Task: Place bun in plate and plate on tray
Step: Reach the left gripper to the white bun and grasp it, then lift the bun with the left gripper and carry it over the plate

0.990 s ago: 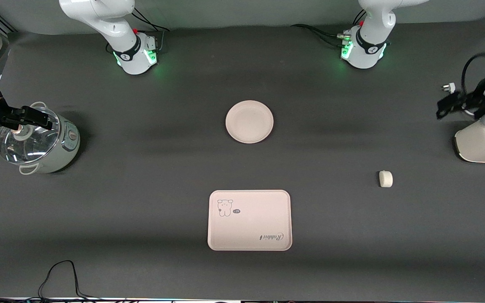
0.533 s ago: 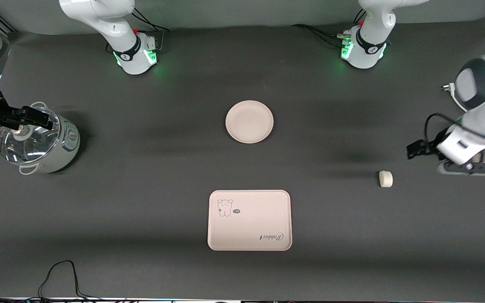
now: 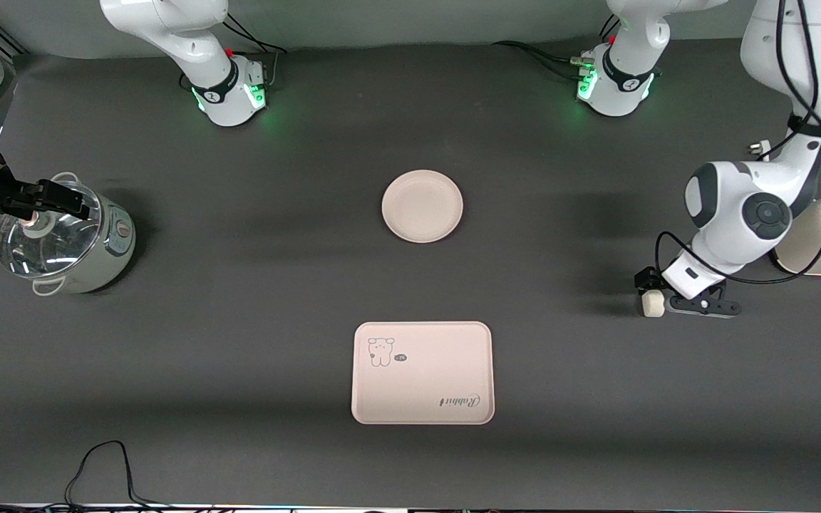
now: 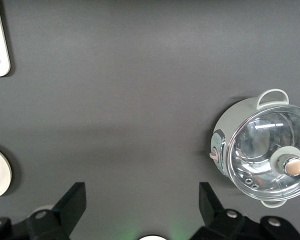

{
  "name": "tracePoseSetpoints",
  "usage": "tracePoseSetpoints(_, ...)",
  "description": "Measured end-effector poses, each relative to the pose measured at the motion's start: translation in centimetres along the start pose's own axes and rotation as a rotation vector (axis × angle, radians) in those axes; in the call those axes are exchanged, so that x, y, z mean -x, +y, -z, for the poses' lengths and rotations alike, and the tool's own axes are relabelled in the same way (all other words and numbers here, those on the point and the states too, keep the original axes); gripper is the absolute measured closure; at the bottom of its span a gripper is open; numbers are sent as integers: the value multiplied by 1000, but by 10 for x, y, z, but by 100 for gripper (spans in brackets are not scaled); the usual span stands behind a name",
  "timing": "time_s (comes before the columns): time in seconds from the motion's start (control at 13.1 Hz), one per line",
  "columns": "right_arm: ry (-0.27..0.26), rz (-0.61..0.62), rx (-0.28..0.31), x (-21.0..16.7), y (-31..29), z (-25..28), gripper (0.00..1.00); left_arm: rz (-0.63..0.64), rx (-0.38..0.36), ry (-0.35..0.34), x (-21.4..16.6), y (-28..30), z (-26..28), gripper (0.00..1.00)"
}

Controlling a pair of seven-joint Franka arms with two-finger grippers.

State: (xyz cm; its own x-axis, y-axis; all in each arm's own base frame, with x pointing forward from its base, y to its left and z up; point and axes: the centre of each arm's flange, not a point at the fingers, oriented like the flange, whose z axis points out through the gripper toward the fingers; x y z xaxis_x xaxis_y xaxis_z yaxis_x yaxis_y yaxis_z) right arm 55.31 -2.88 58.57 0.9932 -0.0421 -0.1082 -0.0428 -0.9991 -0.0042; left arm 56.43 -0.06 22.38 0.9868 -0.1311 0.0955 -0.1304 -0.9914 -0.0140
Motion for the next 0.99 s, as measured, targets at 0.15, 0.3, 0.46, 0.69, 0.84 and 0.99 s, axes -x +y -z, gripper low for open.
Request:
tracePoseSetpoints(0.15, 0, 0, 0, 0, 0, 0, 0, -2, 1, 30, 1, 1, -13, 3)
tracePoseSetpoints(0.3, 0, 0, 0, 0, 0, 0, 0, -2, 4, 42, 3, 2, -26, 10)
tracePoseSetpoints(0.46, 0, 0, 0, 0, 0, 0, 0, -3, 6, 39, 4, 3, -32, 31)
tracePoseSetpoints(0.69, 0, 0, 0, 0, 0, 0, 0, -4, 5, 40, 3, 3, -32, 49)
tracePoseSetpoints(0.84, 0, 0, 0, 0, 0, 0, 0, -4, 4, 45, 2, 3, -30, 65)
tracePoseSetpoints(0.99, 0, 0, 0, 0, 0, 0, 0, -3, 2, 52, -1, 2, -22, 68)
